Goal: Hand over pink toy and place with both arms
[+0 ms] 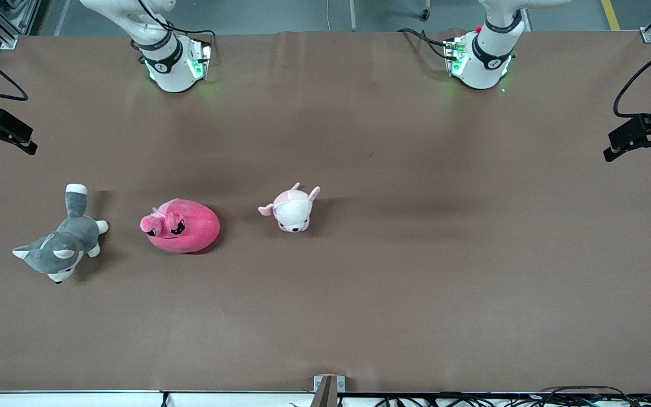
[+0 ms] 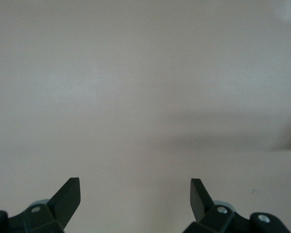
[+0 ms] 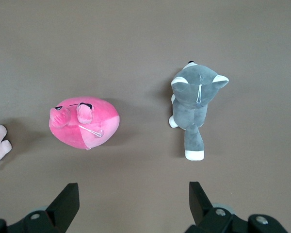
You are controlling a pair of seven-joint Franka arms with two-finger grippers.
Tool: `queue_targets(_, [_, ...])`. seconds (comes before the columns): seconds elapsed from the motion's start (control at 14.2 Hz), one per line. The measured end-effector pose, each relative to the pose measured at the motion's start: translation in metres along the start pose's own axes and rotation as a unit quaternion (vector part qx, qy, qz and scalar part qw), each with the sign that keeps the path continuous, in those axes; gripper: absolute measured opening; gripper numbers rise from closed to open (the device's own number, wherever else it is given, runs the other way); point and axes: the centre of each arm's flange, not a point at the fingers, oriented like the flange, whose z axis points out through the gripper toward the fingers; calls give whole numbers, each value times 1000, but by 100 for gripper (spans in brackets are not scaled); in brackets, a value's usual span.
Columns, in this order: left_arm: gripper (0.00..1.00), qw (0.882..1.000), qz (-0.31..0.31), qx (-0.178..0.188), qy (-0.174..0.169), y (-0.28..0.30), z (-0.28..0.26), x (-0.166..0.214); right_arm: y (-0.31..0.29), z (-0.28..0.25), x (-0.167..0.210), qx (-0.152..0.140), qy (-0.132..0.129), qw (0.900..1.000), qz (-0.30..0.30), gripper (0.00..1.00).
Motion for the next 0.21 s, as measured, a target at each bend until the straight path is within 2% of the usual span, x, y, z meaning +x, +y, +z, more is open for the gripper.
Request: queue_targets(0.21, [100,1000,0,0,0,0,0,0,0,0,0,0,1,1000,0,100])
